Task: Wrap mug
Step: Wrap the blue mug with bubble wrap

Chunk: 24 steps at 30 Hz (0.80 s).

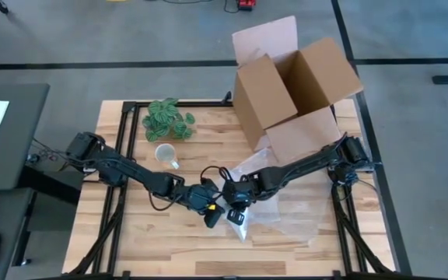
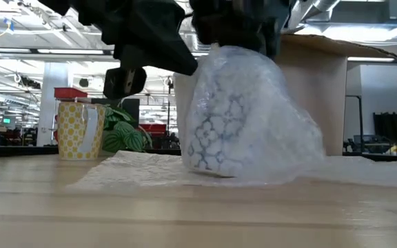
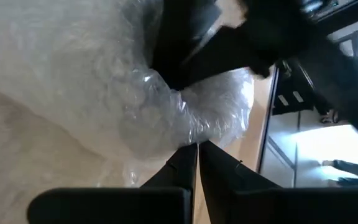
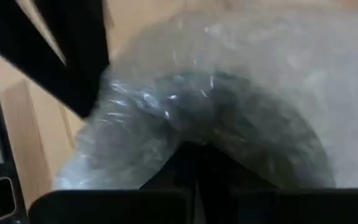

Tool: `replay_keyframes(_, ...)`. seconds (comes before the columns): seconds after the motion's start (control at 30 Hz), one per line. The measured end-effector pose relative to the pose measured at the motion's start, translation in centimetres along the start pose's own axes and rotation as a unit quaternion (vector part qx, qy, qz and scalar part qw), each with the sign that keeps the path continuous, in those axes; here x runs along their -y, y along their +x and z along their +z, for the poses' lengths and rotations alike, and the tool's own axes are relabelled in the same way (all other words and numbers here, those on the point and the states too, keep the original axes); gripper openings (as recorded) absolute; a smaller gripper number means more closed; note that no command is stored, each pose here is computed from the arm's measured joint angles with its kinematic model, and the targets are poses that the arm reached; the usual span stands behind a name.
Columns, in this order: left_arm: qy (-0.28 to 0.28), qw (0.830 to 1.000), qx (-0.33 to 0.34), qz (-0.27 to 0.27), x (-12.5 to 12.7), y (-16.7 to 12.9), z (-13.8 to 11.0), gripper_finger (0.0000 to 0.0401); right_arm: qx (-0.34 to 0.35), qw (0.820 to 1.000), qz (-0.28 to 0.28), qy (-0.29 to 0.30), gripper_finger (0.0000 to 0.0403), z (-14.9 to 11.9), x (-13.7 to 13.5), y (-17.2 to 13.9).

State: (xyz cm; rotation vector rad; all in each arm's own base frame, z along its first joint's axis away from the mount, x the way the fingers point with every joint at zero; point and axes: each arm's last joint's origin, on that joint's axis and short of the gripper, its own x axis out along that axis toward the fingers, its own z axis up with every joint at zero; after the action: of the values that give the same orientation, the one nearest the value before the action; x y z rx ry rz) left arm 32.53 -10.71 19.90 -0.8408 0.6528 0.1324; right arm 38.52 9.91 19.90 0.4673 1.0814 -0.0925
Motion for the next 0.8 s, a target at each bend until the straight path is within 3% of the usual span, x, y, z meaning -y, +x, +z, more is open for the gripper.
replay_keyframes(0.3,0.007,1.0,0.013,0.002,0.6,-1.7,0.3,0.0,-0.034,0.999,-0.004,0.009,0.0,-0.1,0.4,0.7)
replay_keyframes(0.8,0.023,0.999,0.01,0.043,0.1,-1.9,0.1,0.0,-0.04,0.999,-0.005,-0.007,0.0,3.2,-2.2,-5.1)
